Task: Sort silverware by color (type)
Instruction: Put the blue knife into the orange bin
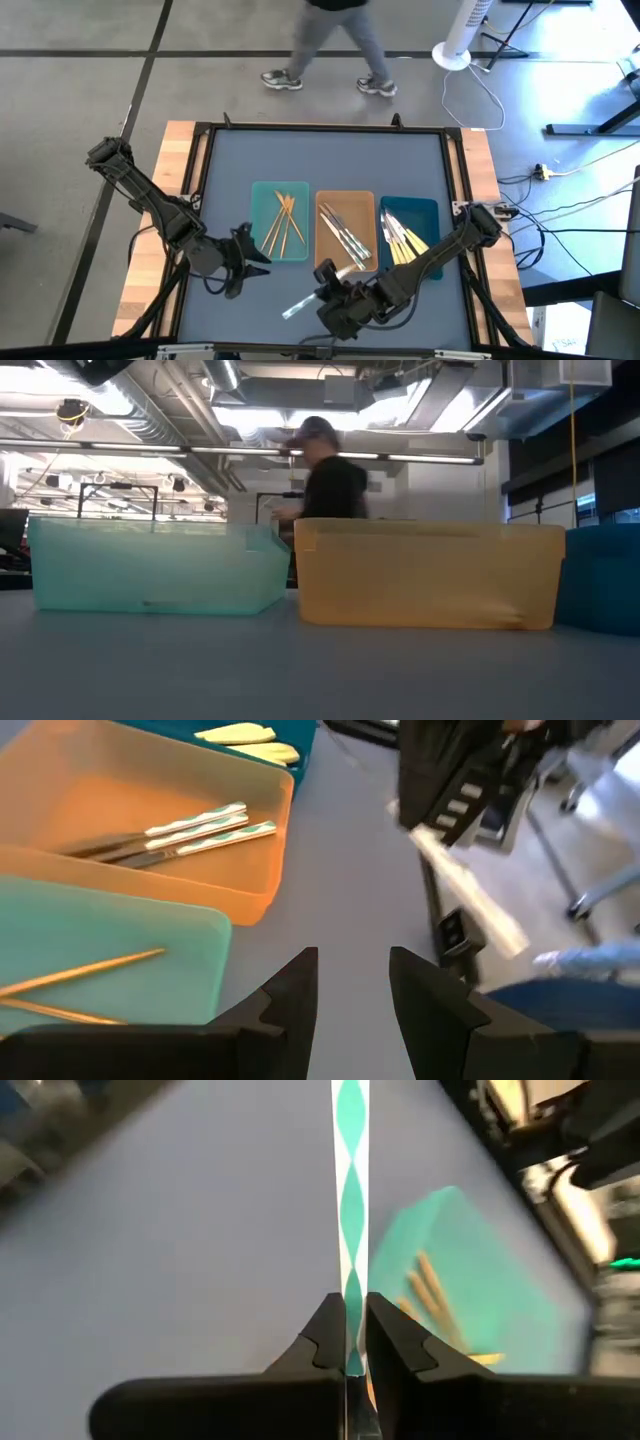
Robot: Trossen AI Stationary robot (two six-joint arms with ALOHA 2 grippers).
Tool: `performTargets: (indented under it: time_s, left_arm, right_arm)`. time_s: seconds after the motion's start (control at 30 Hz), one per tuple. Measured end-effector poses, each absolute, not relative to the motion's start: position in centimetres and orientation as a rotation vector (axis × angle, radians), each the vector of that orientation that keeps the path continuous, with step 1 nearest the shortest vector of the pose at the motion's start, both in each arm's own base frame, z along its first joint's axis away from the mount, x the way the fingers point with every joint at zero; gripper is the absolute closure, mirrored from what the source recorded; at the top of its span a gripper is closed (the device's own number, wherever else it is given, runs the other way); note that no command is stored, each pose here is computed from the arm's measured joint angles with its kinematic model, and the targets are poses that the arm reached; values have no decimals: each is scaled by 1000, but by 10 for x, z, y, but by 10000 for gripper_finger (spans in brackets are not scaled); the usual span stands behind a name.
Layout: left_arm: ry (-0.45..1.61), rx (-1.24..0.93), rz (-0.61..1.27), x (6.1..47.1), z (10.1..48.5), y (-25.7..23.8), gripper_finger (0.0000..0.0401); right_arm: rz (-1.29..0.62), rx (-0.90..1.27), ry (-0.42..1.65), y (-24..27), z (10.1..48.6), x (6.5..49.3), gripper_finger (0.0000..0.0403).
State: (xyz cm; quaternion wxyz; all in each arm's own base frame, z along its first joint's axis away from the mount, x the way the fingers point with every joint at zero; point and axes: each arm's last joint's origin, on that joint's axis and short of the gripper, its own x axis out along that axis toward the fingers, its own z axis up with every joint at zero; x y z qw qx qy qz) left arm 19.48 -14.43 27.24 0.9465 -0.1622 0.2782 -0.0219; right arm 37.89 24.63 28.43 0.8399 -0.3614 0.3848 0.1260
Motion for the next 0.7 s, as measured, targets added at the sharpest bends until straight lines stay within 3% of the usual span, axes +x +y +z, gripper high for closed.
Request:
performTargets:
  time_s: [0.4,0.7]
  left_arm:
    - [542,-525,37,202,274,-137,281]
    - [525,-566,98,209,274,-126,281]
  right_arm:
    - [165,-1163,828,205,287,402,388]
    - [186,-1282,851,183,288,414,388]
